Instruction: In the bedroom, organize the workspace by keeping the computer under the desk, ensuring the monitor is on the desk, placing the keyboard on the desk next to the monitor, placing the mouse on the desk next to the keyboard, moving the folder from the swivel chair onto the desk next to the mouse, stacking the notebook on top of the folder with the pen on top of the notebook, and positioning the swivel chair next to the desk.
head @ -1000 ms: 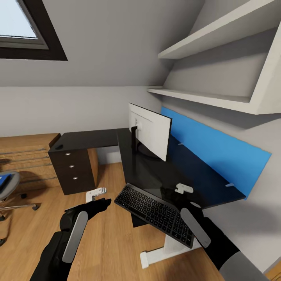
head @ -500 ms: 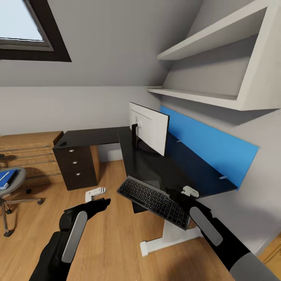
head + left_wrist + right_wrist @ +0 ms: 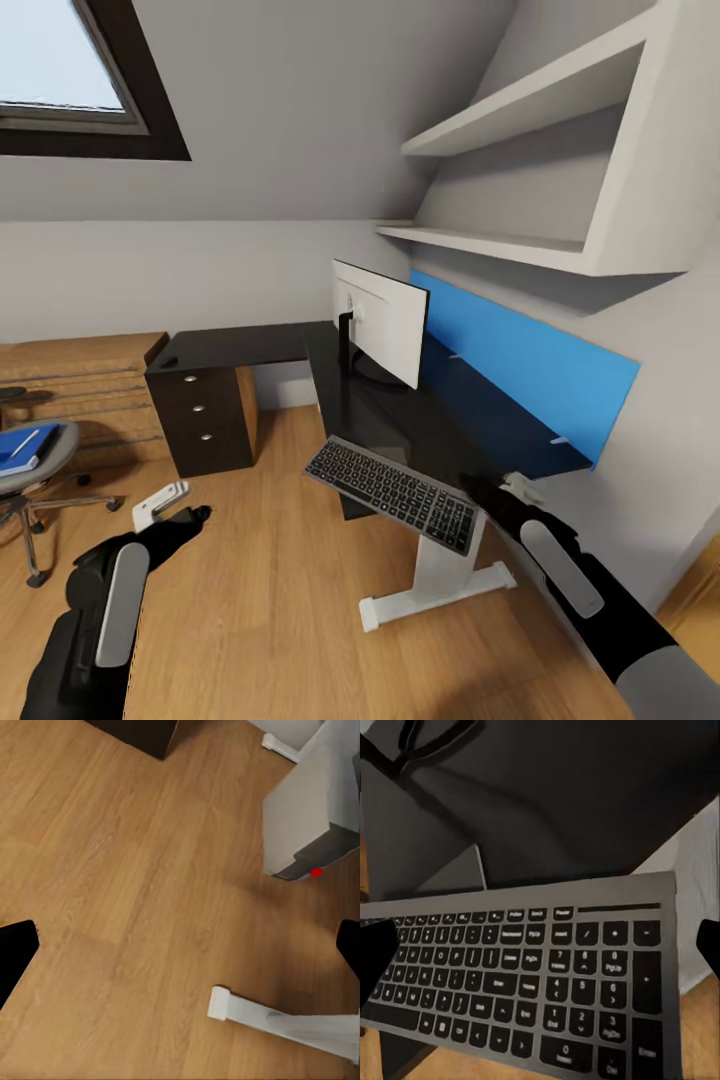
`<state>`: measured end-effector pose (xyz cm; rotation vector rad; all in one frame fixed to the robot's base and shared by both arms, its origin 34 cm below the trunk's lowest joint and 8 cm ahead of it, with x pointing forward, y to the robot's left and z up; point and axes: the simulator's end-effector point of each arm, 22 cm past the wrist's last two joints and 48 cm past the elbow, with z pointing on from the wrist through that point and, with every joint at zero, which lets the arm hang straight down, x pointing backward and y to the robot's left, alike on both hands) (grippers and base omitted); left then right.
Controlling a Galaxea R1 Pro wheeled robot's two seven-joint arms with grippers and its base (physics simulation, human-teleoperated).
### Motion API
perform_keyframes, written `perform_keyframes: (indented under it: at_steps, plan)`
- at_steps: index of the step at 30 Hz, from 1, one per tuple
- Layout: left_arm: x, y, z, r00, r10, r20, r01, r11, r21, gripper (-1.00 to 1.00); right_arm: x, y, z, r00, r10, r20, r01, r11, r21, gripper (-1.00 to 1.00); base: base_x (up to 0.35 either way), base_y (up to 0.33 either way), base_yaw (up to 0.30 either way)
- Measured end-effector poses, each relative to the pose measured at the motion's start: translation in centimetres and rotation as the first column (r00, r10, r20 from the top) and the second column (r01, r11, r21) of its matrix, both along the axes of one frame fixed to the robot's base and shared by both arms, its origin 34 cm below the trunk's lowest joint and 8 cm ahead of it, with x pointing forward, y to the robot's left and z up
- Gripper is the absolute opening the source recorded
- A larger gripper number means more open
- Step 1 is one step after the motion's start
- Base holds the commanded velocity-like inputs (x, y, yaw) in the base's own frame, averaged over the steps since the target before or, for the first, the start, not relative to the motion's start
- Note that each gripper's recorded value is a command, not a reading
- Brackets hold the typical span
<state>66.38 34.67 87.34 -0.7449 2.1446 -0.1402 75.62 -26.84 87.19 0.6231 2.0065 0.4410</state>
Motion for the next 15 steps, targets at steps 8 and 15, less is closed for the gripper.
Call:
perform_keyframes:
  at_steps: [8, 15]
  plan:
    - [-0.5, 1.7, -1.1, 0.999, 0.052, 0.012, -0.052, 0.999, -0.017, 1.00, -0.3, -4.8, -2.1, 0.996, -0.082, -0.039, 0.086, 0.989, 0.117, 1.00, -0.003, 0.000, 0.000]
    - [-0.5, 1.5, -2.2, 0.999, 0.047, 0.011, -0.047, 0.999, -0.013, 1.00, -0.3, -7.3, -4.3, 0.993, -0.110, -0.039, 0.116, 0.972, 0.207, 1.00, 0.000, 0.000, 0.000]
